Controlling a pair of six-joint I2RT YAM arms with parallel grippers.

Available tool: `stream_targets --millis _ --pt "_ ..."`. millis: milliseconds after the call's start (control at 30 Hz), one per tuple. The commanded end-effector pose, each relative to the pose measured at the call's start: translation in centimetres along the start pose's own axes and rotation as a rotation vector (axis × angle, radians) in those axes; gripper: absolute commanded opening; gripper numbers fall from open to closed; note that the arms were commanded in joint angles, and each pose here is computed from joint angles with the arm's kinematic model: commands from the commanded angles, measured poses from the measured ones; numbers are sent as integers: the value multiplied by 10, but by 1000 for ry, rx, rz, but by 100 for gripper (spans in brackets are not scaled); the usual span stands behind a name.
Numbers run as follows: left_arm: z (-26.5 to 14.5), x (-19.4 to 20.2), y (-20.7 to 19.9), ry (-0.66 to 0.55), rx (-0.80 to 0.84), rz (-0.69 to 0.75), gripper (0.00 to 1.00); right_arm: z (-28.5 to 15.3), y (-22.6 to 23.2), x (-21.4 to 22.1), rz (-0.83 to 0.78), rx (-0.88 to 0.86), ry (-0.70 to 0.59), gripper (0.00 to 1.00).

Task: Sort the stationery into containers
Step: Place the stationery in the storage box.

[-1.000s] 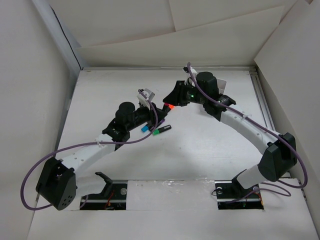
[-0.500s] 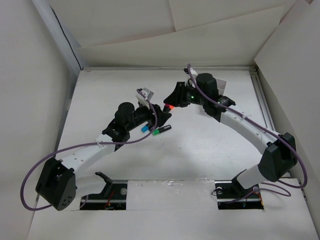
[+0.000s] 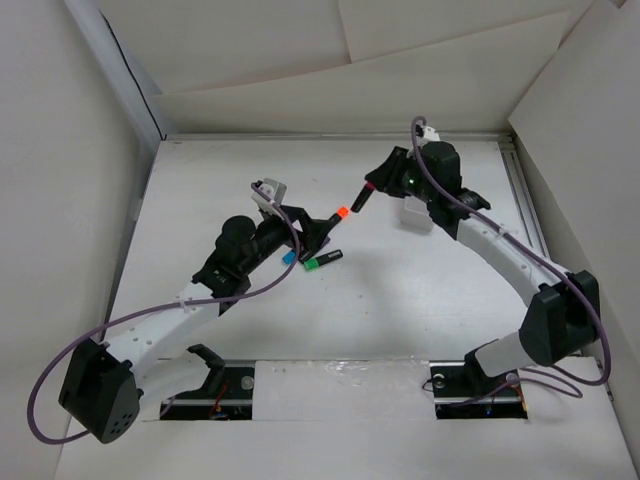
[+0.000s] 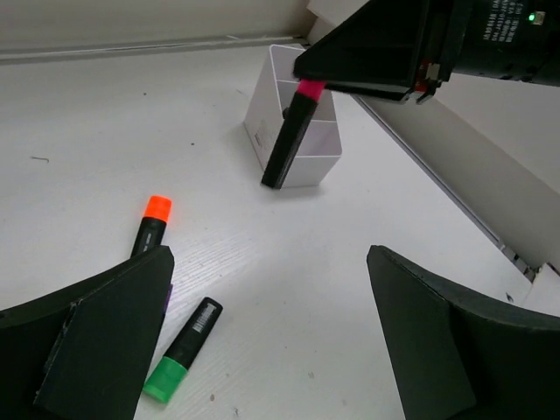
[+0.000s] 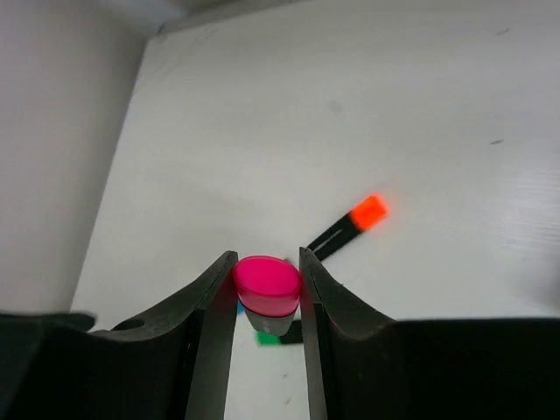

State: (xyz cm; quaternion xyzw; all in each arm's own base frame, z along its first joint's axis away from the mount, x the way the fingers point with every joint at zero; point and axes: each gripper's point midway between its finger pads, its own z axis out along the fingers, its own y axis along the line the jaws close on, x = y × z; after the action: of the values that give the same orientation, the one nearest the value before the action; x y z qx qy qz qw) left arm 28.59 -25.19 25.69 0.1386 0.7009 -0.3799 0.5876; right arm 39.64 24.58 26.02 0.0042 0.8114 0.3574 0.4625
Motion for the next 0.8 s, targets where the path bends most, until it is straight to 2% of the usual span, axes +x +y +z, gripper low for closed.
stream_targets --millis 0,67,200,433,600,767 --pt "-3 -15 10 -77 -76 -55 91 -28 -36 -73 1 206 -307 22" --pt "-2 -11 17 -62 -119 -74 89 -39 -75 -90 22 374 -403 22" --pt "3 2 31 -12 -194 -107 89 -60 -125 -105 13 605 -505 23" --pt "5 12 44 25 -262 -118 88 -75 -179 -119 -9 874 -643 21" --pt "8 16 44 36 -257 -119 88 -67 -209 -108 -55 1005 -627 21" --pt "11 19 46 52 -264 -120 88 -56 -225 -98 -71 1058 -606 21"
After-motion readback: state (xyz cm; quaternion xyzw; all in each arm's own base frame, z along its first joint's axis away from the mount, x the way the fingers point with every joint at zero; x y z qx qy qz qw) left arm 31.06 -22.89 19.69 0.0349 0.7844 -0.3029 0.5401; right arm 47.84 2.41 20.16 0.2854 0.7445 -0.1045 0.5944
